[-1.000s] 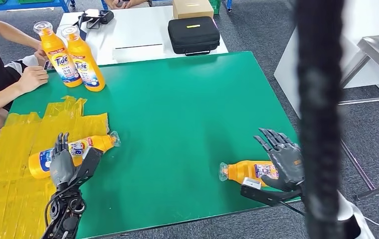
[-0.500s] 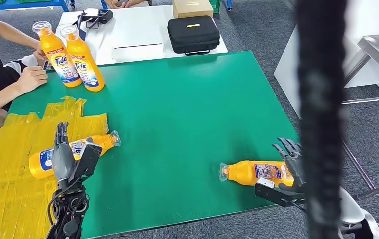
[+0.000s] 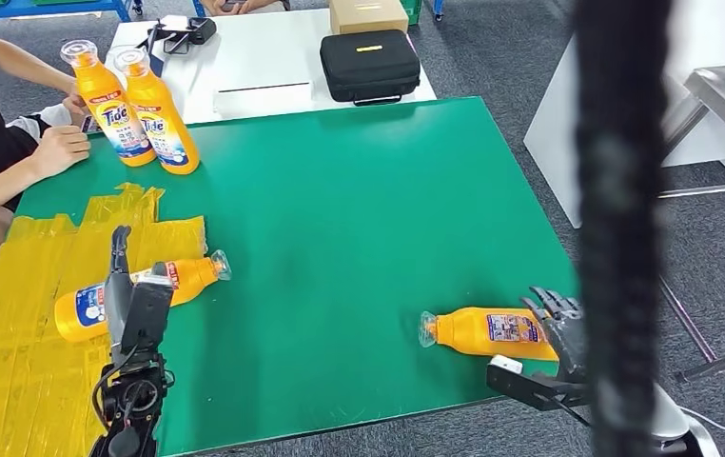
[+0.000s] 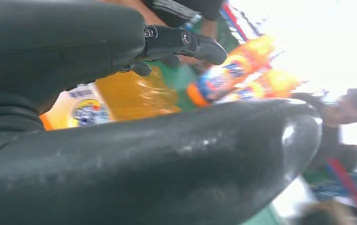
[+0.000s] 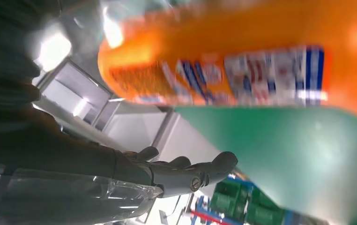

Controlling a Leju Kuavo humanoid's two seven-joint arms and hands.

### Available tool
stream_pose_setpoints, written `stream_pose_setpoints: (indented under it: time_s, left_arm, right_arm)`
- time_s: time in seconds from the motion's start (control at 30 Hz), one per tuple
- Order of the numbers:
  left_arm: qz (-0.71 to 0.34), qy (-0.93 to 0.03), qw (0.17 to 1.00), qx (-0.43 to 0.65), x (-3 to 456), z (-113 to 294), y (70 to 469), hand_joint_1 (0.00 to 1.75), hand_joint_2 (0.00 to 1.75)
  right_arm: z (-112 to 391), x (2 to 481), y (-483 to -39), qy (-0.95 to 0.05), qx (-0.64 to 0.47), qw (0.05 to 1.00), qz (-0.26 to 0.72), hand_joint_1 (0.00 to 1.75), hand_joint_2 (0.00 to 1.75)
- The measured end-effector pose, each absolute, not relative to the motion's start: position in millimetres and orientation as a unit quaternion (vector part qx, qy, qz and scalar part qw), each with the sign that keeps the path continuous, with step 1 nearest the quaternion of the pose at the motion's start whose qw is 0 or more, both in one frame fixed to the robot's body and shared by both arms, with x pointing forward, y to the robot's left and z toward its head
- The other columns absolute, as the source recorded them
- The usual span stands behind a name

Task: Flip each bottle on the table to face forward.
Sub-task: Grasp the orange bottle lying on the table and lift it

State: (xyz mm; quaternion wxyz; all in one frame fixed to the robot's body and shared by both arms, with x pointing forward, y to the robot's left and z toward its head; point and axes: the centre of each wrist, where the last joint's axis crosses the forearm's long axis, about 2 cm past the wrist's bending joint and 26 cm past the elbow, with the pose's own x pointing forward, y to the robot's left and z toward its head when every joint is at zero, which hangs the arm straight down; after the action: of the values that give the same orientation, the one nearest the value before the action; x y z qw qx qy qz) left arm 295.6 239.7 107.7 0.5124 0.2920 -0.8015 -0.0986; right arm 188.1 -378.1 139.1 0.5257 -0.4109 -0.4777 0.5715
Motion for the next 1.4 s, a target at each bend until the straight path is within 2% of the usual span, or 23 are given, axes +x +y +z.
stream_pose_setpoints:
  time_s: [0.2, 0.6, 0.63, 0.73, 0.77, 0.83, 1.23, 1.4]
  left_arm:
    - [-0.085, -0.838, 0.47, 0.262, 285.3, 131.4, 228.8, 0.0, 0.0]
    - [-0.083, -0.87, 0.437, 0.212, 278.5, 146.2, 211.9, 0.0, 0.0]
    - [-0.083, -0.87, 0.437, 0.212, 278.1, 146.5, 210.7, 0.0, 0.0]
    - [-0.08, -0.87, 0.438, 0.214, 276.1, 145.0, 209.5, 0.0, 0.0]
    - [-0.078, -0.869, 0.439, 0.214, 275.0, 144.0, 209.6, 0.0, 0.0]
    - [-0.074, -0.869, 0.441, 0.213, 272.7, 142.1, 210.0, 0.0, 0.0]
    - [-0.063, -0.87, 0.443, 0.208, 274.1, 143.5, 210.4, 0.0, 0.0]
    - [-0.062, -0.87, 0.443, 0.207, 273.9, 143.0, 210.5, 0.0, 0.0]
  right_arm:
    - [124.0, 184.9, -375.2, -0.462, -0.405, 0.546, 0.569, 0.0, 1.75]
    - [103.4, 197.9, -382.8, -0.421, -0.432, 0.574, 0.554, 0.02, 1.75]
    - [100.7, 200.1, -385.3, -0.412, -0.442, 0.576, 0.551, 0.31, 1.75]
    - [94.0, 205.8, -393.6, -0.39, -0.472, 0.579, 0.538, 1.52, 1.75]
    - [91.9, 207.2, -396.0, -0.387, -0.477, 0.581, 0.534, 1.67, 1.75]
    - [87.5, 209.9, -399.5, -0.383, -0.482, 0.585, 0.528, 1.74, 1.75]
    - [79.4, 242.1, -400.6, -0.385, -0.485, 0.595, 0.513, 1.75, 1.75]
    - [77.4, 243.7, -391.6, -0.455, -0.472, 0.594, 0.466, 1.75, 1.75]
